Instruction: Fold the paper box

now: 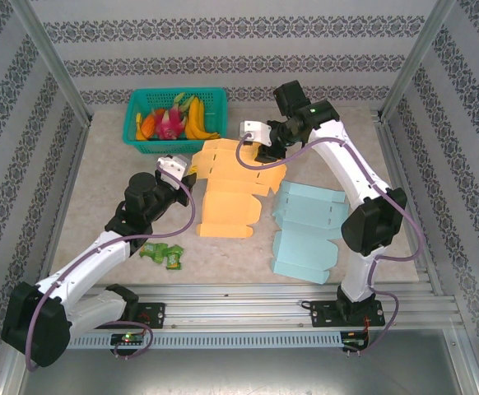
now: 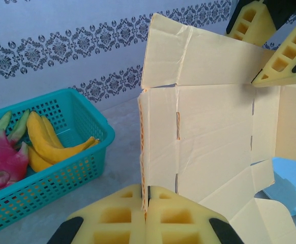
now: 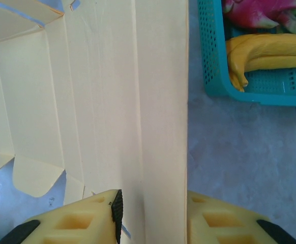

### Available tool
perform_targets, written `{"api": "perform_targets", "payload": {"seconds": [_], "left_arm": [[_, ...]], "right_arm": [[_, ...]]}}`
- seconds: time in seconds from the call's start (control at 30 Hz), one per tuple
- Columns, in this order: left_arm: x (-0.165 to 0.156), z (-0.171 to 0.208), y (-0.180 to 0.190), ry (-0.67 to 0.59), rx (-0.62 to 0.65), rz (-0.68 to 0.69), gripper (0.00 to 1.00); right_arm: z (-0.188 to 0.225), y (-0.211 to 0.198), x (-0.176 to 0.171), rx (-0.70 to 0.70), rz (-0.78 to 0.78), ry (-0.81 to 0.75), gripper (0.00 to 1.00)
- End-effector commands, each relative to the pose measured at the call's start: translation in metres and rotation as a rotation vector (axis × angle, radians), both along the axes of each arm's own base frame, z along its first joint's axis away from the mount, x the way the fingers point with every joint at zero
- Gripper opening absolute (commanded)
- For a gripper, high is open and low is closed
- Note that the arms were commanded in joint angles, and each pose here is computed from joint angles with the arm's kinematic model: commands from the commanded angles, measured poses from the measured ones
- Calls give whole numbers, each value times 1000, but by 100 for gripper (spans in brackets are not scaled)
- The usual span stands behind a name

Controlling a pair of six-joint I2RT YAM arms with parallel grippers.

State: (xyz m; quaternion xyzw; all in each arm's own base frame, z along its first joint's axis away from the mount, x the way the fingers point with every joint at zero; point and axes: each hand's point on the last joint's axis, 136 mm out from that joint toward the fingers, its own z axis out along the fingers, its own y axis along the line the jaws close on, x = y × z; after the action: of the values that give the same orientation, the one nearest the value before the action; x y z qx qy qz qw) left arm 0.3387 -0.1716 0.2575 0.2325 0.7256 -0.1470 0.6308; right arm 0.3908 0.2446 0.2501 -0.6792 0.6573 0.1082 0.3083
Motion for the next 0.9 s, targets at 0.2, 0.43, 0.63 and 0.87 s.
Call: {"api": "perform_targets", "payload": {"seconds": [0.2, 0.43, 0.63, 0.87], "left_arm": [[-1, 3, -10, -34, 5, -35, 0], [-1, 3, -11, -34, 6, -37, 0], [-1, 2, -12, -29, -1, -37, 0], [12, 6, 13, 11, -57, 139, 39]], "right_arm": [[6, 2, -6, -19, 17, -2, 31], [3, 0, -7, -39, 23, -1, 20], [-10, -1, -11, -62, 43, 23, 2], [-3, -12, -4, -101, -39, -41, 0]]}}
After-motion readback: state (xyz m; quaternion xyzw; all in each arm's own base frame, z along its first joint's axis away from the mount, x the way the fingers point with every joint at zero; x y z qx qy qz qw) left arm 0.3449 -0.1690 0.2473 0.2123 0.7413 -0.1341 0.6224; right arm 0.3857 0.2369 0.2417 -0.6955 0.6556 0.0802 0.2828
